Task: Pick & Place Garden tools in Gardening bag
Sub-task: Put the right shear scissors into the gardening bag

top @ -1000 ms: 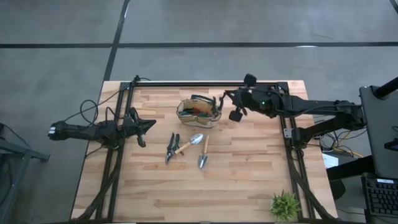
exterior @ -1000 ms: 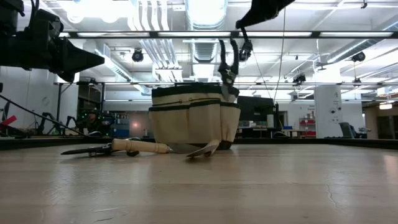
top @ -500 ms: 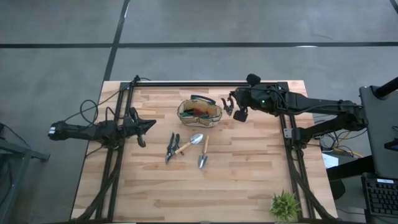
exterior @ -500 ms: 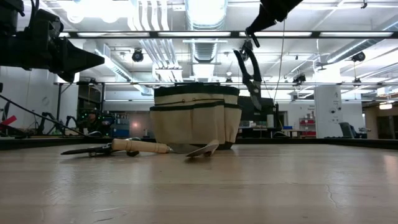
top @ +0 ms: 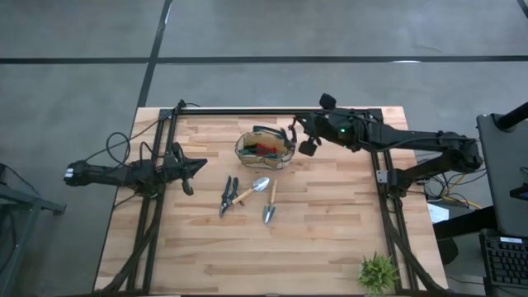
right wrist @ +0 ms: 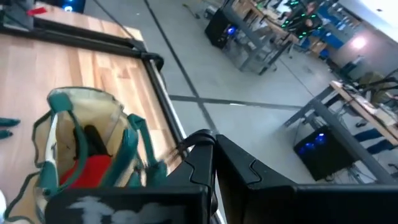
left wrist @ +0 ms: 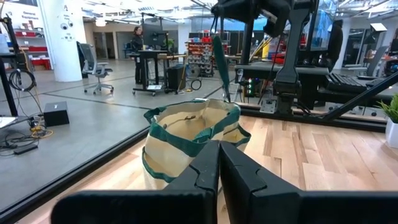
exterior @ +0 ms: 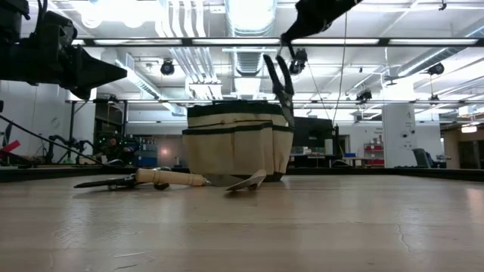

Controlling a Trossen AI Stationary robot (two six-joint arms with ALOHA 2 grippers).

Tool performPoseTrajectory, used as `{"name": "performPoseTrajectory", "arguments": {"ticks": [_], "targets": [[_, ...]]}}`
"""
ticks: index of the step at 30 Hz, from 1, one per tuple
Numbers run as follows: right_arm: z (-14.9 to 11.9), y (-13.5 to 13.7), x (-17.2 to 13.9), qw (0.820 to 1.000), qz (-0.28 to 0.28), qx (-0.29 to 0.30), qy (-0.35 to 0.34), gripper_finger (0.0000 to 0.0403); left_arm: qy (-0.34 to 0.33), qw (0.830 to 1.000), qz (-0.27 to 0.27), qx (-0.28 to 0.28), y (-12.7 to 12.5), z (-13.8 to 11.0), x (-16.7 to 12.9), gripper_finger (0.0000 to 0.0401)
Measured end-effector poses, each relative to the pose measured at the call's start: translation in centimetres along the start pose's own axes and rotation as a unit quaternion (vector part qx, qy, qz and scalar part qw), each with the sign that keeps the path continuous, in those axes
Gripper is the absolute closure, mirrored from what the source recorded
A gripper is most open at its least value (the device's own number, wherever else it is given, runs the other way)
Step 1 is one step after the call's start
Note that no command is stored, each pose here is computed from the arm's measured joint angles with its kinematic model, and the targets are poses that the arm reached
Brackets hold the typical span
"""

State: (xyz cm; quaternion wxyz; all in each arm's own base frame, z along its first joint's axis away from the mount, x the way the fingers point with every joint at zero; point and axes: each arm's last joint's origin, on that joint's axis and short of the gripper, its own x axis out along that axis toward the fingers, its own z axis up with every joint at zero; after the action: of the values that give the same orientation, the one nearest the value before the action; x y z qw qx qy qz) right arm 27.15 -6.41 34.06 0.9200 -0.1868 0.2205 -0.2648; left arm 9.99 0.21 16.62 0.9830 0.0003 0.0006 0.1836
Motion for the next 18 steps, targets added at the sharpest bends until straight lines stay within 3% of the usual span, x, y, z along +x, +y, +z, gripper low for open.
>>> {"name": "performPoseTrajectory", "arguments": {"ticks": [9,18], "targets": [[-0.3,0.8,2.0,1.0,0.012,-0.002,-0.013,0.0394,0.0,1.0,0.0,0.0,0.0,0.0,0.0,0.0383],[0.4,0.5,1.5,0.998,0.026,0.002,-0.056,0.0394,0.0,1.0,0.0,0.0,0.0,0.0,0.0,0.0384]]}}
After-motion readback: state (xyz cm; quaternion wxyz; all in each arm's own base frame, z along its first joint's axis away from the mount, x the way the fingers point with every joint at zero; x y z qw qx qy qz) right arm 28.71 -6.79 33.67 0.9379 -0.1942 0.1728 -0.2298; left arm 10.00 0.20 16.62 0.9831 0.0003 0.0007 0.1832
